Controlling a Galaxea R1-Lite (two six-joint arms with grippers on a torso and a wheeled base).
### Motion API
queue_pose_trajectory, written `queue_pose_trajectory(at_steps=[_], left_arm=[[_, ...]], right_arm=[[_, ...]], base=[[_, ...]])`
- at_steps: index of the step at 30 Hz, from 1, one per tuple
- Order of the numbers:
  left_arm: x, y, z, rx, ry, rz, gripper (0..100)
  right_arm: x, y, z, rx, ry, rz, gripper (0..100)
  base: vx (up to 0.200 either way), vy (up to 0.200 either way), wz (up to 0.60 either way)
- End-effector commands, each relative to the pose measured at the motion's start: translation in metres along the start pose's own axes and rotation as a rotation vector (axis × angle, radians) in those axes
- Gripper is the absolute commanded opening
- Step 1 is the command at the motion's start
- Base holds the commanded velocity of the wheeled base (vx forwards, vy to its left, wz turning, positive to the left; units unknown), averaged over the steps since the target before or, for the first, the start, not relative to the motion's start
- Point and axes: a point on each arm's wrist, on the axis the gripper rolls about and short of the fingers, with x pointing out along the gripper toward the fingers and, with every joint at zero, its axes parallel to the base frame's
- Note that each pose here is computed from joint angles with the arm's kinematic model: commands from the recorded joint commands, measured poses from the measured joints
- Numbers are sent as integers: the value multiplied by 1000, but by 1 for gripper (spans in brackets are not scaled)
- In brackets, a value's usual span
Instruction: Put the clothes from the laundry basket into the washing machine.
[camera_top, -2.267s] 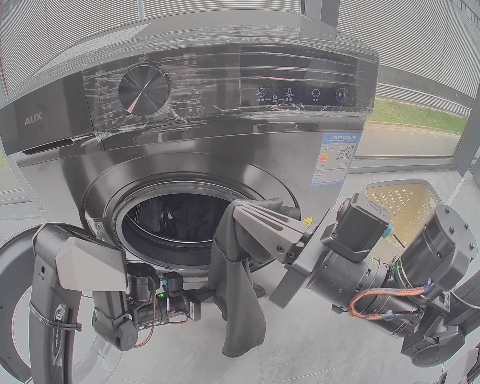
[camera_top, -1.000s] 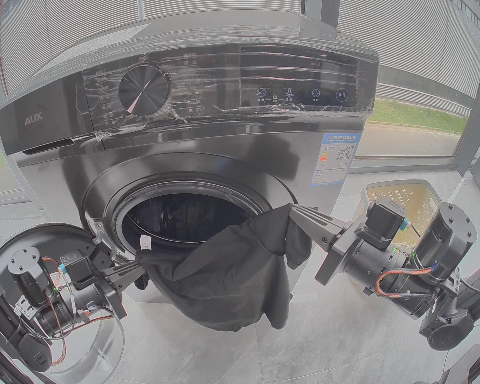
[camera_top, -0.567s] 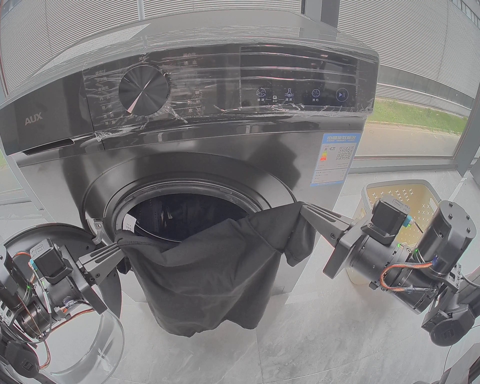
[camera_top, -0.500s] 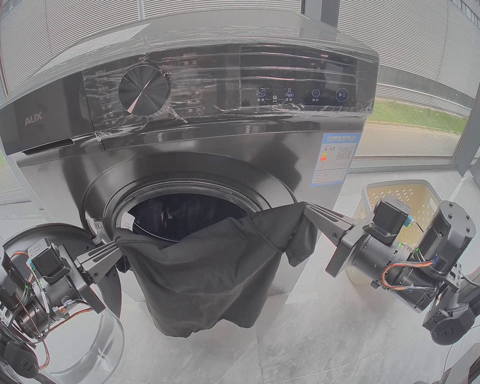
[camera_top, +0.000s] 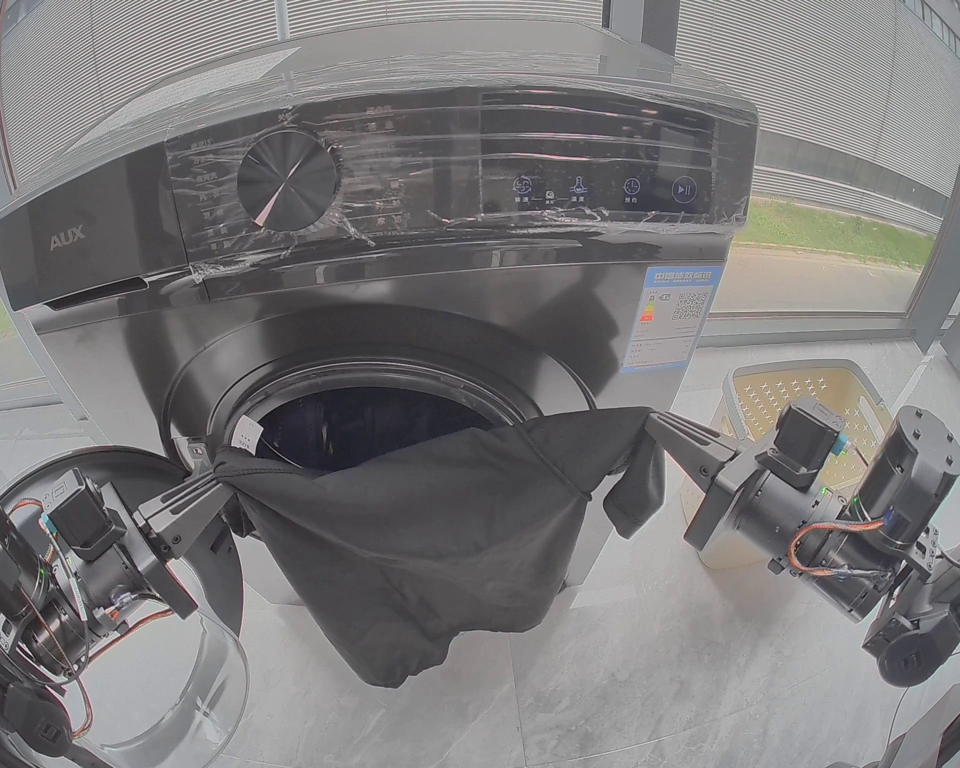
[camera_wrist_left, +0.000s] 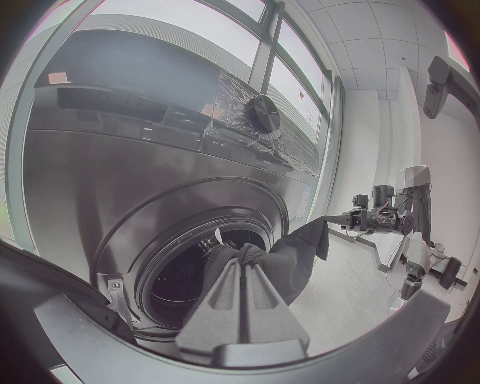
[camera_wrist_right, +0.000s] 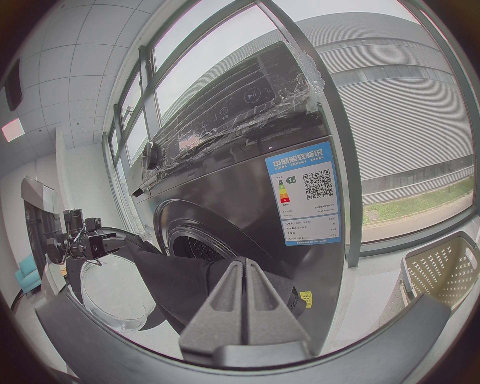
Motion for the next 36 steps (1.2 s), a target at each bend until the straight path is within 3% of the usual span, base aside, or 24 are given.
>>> queue_pose_trajectory(at_steps=[1, 17, 18, 24, 31, 36], left_arm=[[-2, 0, -2, -5, 11, 4, 0], [2, 0, 0, -2, 4, -2, 0], [3, 0, 1, 0, -2, -4, 0], [13, 2, 10, 16, -42, -15, 0], [23, -3, 12, 13, -54, -64, 0], [29, -9, 15, -8, -69, -107, 0]], right_arm=[[-2, 0, 1, 0, -4, 0, 0], [-3, 4, -2, 2, 9, 23, 0], [-2, 6, -3, 2, 13, 30, 100], [-3, 18, -24, 7, 103, 122, 100], [8, 27, -45, 11, 172, 229, 100], [24, 30, -54, 14, 183, 277, 100]], base=[[0, 0, 0], [0, 0, 0], [0, 0, 0], [0, 0, 0], [0, 0, 0], [0, 0, 0]])
